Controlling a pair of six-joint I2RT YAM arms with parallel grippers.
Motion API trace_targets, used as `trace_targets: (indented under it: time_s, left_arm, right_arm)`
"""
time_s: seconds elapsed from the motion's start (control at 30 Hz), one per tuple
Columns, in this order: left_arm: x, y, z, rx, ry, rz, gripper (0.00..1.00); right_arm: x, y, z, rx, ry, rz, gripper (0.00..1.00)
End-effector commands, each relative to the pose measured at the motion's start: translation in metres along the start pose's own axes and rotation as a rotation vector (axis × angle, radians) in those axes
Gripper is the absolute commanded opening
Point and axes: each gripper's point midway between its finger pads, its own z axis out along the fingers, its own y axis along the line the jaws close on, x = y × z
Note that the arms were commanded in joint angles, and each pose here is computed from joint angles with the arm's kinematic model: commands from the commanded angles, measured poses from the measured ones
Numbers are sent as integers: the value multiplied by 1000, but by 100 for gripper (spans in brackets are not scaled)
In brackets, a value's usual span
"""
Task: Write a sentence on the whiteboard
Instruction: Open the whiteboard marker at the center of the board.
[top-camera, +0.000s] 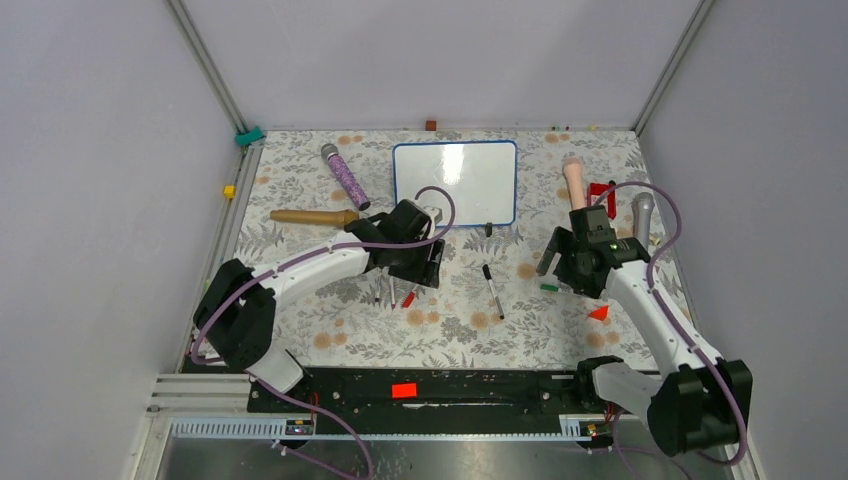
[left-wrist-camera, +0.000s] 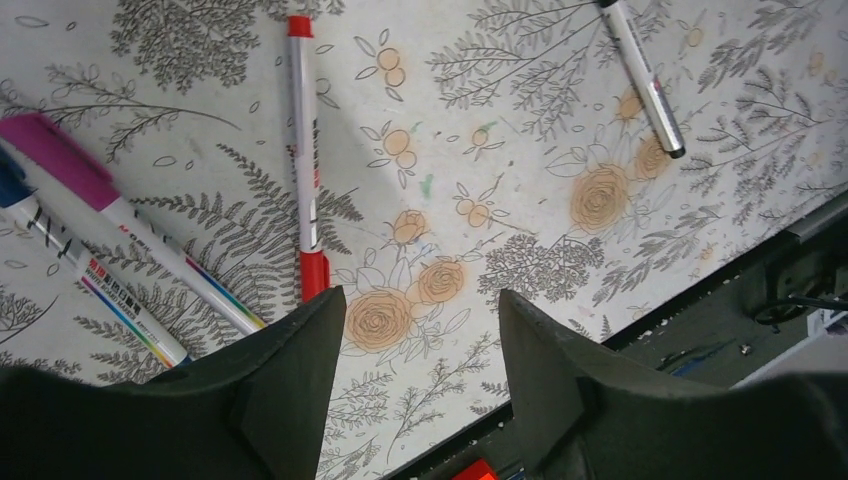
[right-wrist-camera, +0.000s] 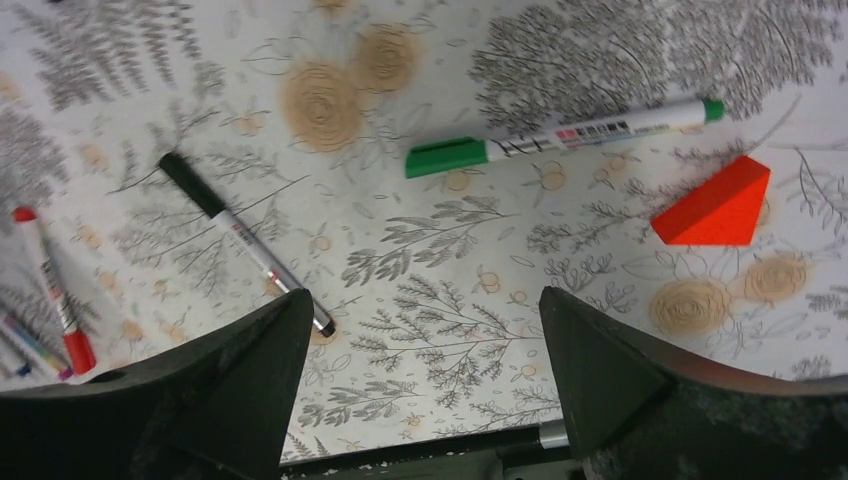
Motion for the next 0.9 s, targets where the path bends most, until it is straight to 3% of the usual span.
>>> trace_targets:
  time_s: [0.0, 0.1, 0.33, 0.47, 0.7, 0.87]
  left_arm:
    - [-29, -29, -12, 116, -81, 59, 59]
    - [-32, -29, -15, 109, -97, 61, 59]
    - [-25, -23, -20, 89, -90, 58, 59]
    - [-22, -18, -26, 72, -107, 59, 59]
    - [-25, -15, -36, 55, -124, 92, 58]
    - [-30, -11, -41, 24, -131, 123, 59]
  right_arm:
    - [16, -38, 13, 269, 30, 239, 92]
    - [25, -51, 21, 357, 39, 449, 90]
    - [1, -62, 24, 433, -59, 700, 84]
    - [2, -59, 41, 448, -3, 881, 81]
    - [-23, -54, 59, 441, -26, 952, 78]
    - [-30, -61, 74, 445, -38, 1036, 70]
